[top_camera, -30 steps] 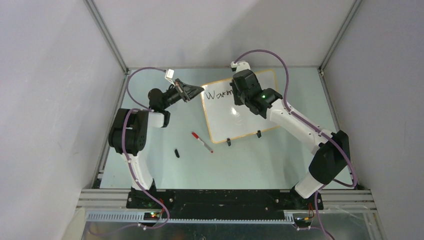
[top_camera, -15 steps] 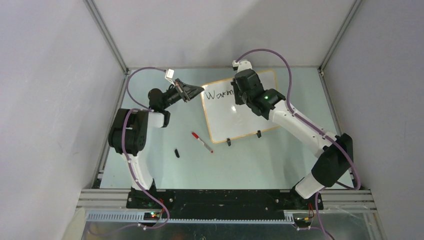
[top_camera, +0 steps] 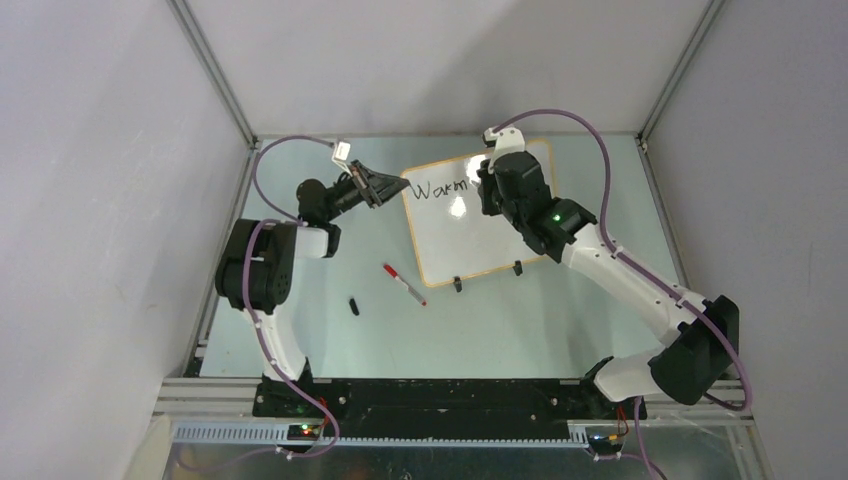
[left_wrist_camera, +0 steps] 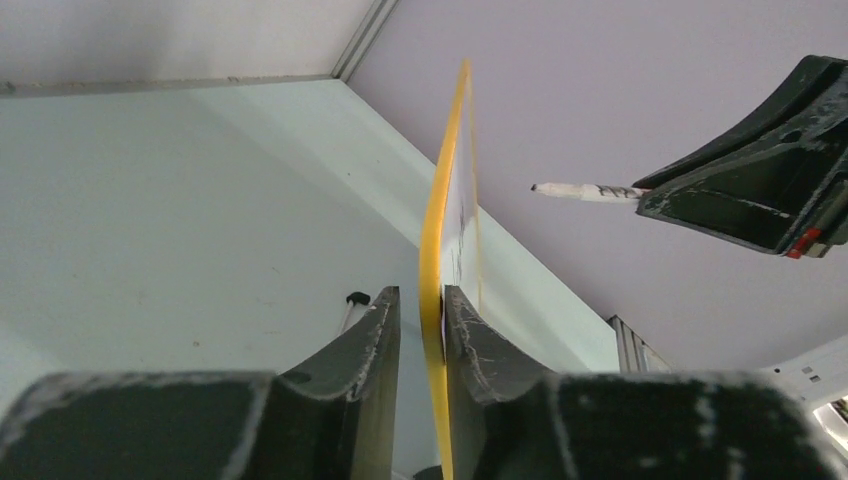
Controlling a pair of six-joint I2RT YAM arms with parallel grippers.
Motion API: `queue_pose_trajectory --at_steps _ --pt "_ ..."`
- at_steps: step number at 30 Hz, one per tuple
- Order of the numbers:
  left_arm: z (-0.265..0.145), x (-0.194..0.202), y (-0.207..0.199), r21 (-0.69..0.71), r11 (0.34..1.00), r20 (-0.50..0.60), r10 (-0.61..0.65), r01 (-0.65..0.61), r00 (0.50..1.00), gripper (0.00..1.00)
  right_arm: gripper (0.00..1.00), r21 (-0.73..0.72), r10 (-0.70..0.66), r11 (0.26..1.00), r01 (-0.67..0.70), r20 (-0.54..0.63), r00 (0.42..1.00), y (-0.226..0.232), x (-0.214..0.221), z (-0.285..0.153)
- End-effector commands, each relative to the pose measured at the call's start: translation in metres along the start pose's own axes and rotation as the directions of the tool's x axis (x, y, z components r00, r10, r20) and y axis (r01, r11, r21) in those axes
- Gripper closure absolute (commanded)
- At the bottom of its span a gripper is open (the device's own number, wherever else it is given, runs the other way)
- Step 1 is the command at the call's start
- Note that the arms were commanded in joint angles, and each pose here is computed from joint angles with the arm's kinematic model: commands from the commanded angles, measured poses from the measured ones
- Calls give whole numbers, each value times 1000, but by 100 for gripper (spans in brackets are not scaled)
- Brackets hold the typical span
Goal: Write a sentence on the whiteboard
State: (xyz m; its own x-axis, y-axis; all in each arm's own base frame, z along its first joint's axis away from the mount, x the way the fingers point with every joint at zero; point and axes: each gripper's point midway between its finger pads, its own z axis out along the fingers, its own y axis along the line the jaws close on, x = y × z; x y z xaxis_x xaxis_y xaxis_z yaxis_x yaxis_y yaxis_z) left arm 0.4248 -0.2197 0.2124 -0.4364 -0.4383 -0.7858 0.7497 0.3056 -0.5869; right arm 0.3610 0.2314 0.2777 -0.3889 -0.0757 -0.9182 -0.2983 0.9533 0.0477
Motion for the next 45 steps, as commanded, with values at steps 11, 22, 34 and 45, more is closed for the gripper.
queue_pose_trajectory --at_steps 11,22,34,45 --pt "-36 5 -38 -41 991 97 131 -128 987 42 100 -23 21 1000 -19 82 996 1 -13 -6" --pt "-43 8 -40 -56 994 135 96 -89 986 11 100 4 38 999 -39 116 992 -9 -3 -5" --pt "-44 2 -39 -86 992 178 111 -97 978 15 100 22 51 998 -56 200 979 -19 1 -8" --pt "-44 10 -35 -129 985 187 140 -117 972 15 100 45 18 999 -26 177 984 -16 17 18"
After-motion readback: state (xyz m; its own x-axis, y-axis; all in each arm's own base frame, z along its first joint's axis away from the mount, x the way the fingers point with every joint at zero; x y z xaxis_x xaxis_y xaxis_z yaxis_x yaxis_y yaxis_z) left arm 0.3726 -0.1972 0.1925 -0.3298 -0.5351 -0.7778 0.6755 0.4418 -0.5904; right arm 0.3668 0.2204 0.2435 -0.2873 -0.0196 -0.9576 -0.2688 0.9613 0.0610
